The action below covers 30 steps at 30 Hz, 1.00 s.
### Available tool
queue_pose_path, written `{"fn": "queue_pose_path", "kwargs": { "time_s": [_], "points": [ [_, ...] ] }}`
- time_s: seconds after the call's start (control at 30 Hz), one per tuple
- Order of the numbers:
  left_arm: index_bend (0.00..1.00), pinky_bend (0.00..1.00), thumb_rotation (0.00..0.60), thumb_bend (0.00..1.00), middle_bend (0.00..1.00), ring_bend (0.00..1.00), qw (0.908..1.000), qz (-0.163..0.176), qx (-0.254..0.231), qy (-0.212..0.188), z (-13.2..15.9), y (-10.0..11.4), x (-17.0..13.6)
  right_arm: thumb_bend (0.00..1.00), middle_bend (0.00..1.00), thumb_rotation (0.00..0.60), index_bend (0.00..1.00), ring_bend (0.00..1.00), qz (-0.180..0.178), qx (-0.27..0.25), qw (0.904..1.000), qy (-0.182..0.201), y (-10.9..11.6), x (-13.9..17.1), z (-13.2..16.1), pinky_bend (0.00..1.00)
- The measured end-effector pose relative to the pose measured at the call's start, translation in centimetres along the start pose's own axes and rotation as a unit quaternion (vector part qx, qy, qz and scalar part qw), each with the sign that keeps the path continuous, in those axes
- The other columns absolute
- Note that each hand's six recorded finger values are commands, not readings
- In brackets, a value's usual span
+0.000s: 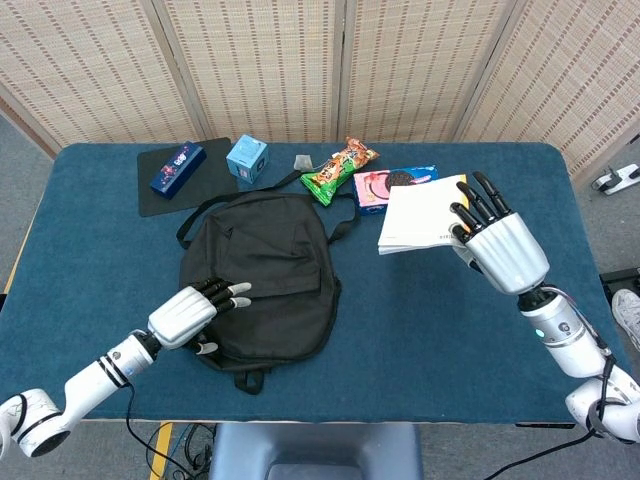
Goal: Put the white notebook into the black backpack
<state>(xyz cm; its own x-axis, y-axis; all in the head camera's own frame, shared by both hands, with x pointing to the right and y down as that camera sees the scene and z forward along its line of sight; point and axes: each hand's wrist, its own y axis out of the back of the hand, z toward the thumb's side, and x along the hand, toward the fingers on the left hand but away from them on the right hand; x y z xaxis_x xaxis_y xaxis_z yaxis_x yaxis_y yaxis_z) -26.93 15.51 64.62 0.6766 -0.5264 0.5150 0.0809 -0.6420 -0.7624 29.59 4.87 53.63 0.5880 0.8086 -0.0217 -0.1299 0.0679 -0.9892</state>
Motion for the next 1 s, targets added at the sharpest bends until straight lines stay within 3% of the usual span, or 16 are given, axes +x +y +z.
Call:
{"fn": "queue_pose_path", "kwargs": {
  "time_s": [0.37,0.63,0.8,1.0],
  "points": [
    [0.12,0.14,0.6,0.16,0.11,0.14,0.9975,-0.067,0.02,0.012,0.8,-3.7,2.7,0.49,0.39,0.6,0.66,0.16,0.002,-0.002,1.0,-0.006,0.1,0.8,-0.6,0.09],
    [0.1,0.14,0.6,0.16,0.11,0.14,0.9953,-0.092,0.01,0.026,1.2,-5.2,3.5,0.49,0.39,0.6,0.66,0.16,0.002,-0.006,0.9999,-0.009,0.0,1.2,-0.8,0.09],
    [0.14,0.15,0.6,0.16,0.11,0.15,0.9951,-0.089,-0.008,0.044,0.7,-5.7,4.5,0.49,0.39,0.6,0.66,0.16,-0.001,-0.007,0.9999,-0.012,0.0,1.4,-0.8,0.09],
    [0.32,0.17,0.6,0.16,0.11,0.18,0.9961,-0.048,-0.037,0.064,-0.1,-5.3,5.6,0.49,0.39,0.6,0.66,0.16,-0.002,-0.008,0.9998,-0.017,0.0,1.5,-1.0,0.09]
  ]
}}
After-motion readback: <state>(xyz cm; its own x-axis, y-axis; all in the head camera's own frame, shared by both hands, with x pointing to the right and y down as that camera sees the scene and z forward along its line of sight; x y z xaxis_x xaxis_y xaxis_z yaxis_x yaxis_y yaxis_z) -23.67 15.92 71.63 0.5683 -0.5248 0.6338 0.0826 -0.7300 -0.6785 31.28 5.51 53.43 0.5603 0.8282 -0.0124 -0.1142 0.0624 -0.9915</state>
